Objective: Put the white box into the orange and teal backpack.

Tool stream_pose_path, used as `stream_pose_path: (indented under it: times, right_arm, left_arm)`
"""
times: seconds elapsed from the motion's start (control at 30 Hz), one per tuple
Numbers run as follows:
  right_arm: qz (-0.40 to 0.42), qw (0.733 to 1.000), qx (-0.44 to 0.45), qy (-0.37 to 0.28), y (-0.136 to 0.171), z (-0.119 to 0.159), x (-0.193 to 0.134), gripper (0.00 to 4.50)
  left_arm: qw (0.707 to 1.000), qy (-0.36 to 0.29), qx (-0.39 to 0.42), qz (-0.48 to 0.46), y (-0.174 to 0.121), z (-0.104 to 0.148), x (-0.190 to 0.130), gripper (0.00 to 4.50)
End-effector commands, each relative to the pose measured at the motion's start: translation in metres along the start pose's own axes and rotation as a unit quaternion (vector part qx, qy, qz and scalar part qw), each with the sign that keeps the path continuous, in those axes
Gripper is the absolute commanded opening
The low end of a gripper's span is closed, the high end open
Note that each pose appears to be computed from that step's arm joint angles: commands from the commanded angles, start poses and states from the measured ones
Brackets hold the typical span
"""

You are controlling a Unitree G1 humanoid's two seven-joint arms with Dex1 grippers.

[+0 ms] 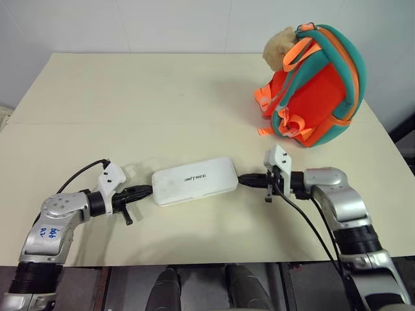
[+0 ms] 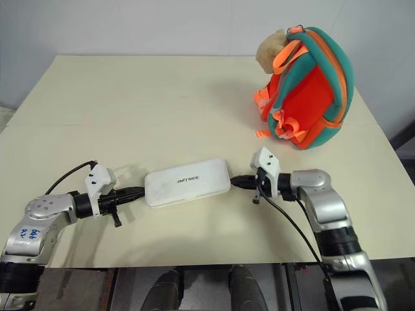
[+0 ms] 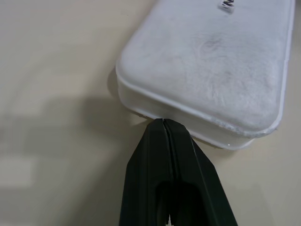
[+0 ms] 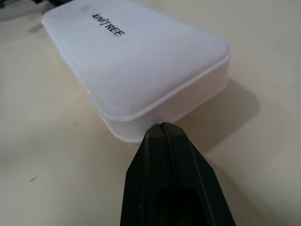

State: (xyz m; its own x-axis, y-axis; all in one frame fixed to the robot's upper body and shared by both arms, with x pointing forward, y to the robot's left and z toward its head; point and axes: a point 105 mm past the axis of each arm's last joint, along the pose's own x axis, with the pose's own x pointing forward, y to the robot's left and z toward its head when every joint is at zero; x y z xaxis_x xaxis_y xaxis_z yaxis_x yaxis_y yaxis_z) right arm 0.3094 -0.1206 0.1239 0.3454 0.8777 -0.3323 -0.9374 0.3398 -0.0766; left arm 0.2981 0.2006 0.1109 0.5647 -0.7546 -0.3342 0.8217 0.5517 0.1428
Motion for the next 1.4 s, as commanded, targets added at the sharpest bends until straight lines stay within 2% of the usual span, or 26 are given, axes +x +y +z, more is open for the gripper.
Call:
stream_pose_path:
  times: [0.03,0.37,0.47,0.57,0.73,0.83,1.0,1.1,1.23,1.4]
  right_arm:
    - [0.034,0.999,-0.012,-0.031,0.023,0.018,0.004,0.0]
    - [0.016,1.0,0.006,0.011,0.033,-0.006,-0.008,0.0]
    - [0.004,1.0,0.005,0.024,0.025,-0.015,-0.011,0.0]
    - [-0.007,1.0,0.0,0.024,0.015,-0.014,-0.017,0.0]
    - [0.015,1.0,0.018,0.016,0.017,-0.007,-0.03,0.0]
    - [0.009,0.999,0.025,0.02,0.015,-0.005,-0.047,0.58]
    - [-0.004,0.999,0.046,0.027,0.01,0.004,-0.074,2.28]
    - [-0.015,0.997,0.074,0.019,0.007,0.016,-0.082,3.21]
    - [-0.009,0.988,0.156,0.003,0.011,0.037,-0.088,4.49]
    - [0.001,0.978,0.207,-0.005,0.022,0.054,-0.077,4.5]
  left_arm:
    - [0.997,-0.023,0.024,-0.064,-0.018,0.012,0.019,0.03]
    - [0.995,-0.023,0.028,-0.09,-0.023,0.014,0.027,0.03]
    - [0.996,-0.015,0.034,-0.082,-0.02,0.014,0.027,0.03]
    - [0.997,-0.009,0.037,-0.068,-0.014,0.014,0.025,0.03]
    - [0.998,0.004,0.018,-0.058,-0.007,0.014,0.015,0.03]
    - [0.999,0.031,0.0,-0.045,-0.001,0.009,0.001,0.62]
    - [0.997,0.051,-0.05,-0.025,0.015,0.01,-0.017,2.19]
    - [0.993,0.029,-0.103,-0.044,0.017,0.025,-0.018,3.11]
    - [0.983,0.019,-0.154,-0.1,0.008,0.038,-0.019,4.38]
    - [0.967,0.023,-0.227,-0.118,0.008,0.04,-0.02,4.48]
